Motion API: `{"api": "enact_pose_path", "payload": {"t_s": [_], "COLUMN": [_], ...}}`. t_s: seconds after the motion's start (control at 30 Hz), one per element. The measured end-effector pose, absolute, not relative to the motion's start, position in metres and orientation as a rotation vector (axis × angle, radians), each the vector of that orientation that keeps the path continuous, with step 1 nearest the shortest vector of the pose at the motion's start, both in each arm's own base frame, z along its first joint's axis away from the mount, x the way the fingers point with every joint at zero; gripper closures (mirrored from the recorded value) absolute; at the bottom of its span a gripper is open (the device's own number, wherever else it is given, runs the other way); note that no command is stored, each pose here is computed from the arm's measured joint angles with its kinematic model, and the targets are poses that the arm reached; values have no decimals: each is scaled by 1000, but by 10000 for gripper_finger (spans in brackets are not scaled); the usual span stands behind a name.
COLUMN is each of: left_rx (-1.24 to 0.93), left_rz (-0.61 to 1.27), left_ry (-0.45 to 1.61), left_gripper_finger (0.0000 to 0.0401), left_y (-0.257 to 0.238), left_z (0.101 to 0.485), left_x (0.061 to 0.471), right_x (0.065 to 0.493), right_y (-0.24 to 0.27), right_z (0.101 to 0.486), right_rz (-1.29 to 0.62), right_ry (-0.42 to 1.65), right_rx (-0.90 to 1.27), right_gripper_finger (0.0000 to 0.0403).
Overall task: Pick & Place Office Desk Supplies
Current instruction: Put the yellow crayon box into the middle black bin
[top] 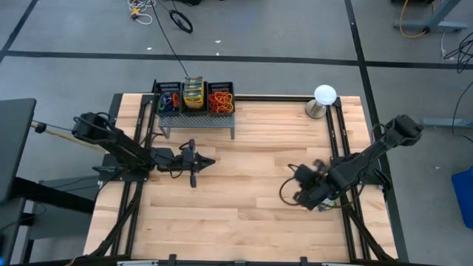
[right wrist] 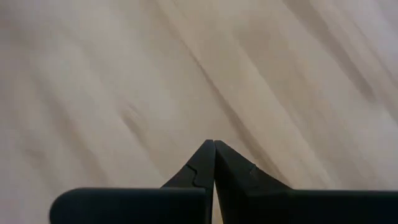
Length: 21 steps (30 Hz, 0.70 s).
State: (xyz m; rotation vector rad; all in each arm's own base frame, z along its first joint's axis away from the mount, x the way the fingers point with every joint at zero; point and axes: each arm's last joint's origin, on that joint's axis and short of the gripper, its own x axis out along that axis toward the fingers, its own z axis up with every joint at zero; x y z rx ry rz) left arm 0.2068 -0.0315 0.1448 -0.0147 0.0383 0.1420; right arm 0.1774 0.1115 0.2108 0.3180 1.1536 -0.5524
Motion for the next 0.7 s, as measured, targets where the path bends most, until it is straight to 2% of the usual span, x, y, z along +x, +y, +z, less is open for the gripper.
{"api": "enact_pose_path", "payload": {"t_s": [0.13,0.53,0.7], "left_rx": [-10,-9,-11], "left_rz": [143,143,143], "left_ry": [58,73,70], "left_gripper_finger": [389,389,389], "left_y": [-32,-32,-32], "left_z": [138,135,135], "left_x": [209,210,210], "right_x": [161,161,169], "right_y": [108,138,147], "right_z": [205,161,147], "right_rz": [-679,-776,-676], "right_ry": [1404,1773,1806], "right_rx": [383,389,395], "right_gripper_finger": [390,397,397]}}
